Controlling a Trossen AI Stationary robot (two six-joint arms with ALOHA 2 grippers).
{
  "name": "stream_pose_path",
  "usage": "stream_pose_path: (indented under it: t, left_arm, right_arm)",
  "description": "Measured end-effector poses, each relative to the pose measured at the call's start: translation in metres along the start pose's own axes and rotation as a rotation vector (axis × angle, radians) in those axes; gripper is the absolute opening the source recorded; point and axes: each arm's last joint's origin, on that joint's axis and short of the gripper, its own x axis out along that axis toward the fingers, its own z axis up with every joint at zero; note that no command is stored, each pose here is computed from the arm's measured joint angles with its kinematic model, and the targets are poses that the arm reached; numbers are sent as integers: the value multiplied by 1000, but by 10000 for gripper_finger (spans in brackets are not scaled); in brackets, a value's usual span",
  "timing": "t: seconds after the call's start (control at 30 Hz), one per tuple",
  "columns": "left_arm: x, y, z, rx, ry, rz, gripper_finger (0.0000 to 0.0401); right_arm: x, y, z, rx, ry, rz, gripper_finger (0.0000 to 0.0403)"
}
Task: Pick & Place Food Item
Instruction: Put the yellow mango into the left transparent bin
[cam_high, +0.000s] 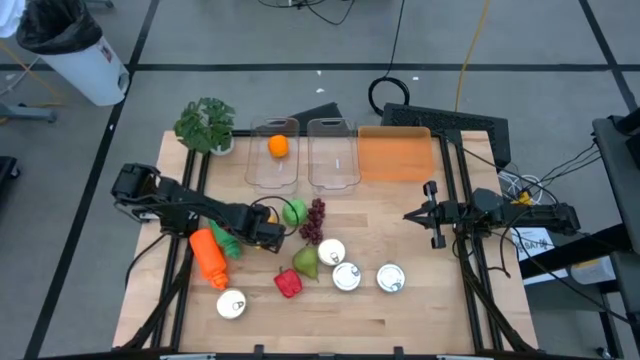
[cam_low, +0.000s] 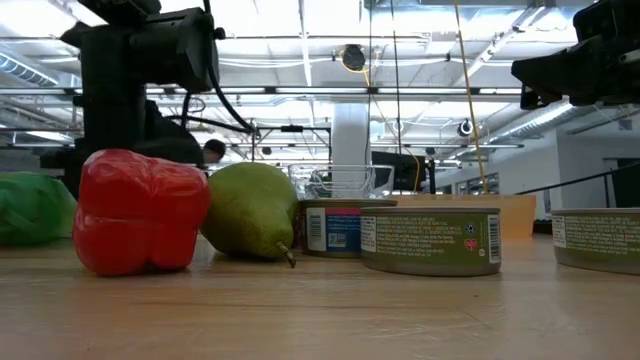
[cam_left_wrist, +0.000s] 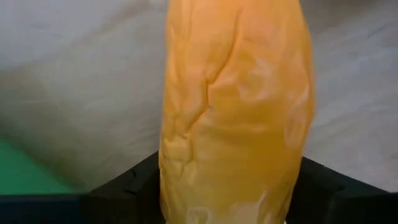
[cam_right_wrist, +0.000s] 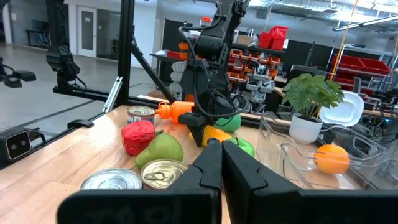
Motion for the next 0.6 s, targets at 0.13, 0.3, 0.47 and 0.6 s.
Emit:
stream_pose_path:
  t: [0.13,0.3,0.47,0.6]
  left_arm:
    - [-16,6,1,-6,-46,-39,219]
    - [-37,13,1,2,-133,-113,213]
    - [-54,19,2,38,-264,-163,224]
    - [-68,27,7,27,-353,-214,224]
  right_arm:
    - [0,0,0,0,0,0,0]
    - [0,0,0,0,-1,0,0]
    - [0,0,0,0,0,0,0]
    - [0,0,0,0,0,0,0]
